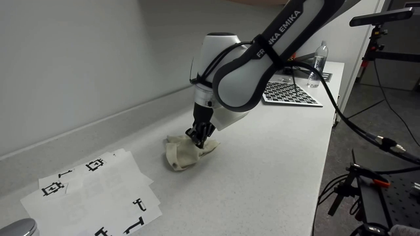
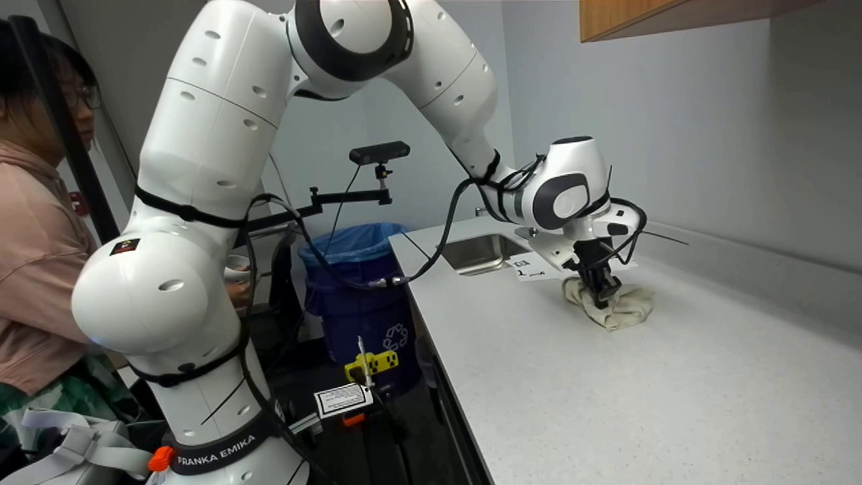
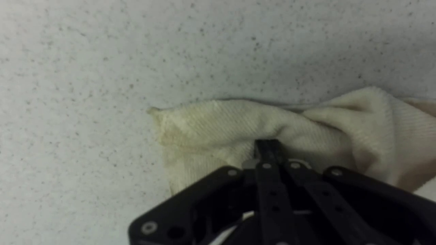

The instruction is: Use the towel to wipe the counter

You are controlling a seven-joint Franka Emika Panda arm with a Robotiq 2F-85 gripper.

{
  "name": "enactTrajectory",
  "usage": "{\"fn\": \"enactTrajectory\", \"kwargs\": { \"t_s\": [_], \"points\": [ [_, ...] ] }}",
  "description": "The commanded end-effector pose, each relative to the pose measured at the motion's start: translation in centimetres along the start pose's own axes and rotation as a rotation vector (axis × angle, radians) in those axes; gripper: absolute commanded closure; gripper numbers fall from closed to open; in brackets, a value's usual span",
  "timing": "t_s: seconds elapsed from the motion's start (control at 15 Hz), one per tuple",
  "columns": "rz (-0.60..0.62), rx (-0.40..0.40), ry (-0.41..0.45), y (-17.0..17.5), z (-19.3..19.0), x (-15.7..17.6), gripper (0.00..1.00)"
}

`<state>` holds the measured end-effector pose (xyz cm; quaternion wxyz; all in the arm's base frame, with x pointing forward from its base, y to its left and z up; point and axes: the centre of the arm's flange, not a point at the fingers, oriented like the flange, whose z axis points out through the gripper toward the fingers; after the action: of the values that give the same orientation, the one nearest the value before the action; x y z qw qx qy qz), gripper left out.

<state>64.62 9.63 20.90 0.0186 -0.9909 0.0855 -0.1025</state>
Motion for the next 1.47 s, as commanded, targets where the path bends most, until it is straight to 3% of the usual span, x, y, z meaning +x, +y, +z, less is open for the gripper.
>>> {"fn": "enactTrajectory", "kwargs": {
  "t_s": [0.0, 0.33, 0.67, 1.4],
  "points": [
    [-0.025, 0.072, -0.007, -2.3, 2.0, 1.1, 1.0],
    [-0.022, 0.19, -0.087, -5.0, 0.9, -2.8, 1.0],
    [-0.031, 0.253, -0.168, -6.8, -0.4, -8.2, 1.0],
    [-0.019, 0.24, -0.296, -7.3, -4.1, -19.9, 1.0]
  ]
}}
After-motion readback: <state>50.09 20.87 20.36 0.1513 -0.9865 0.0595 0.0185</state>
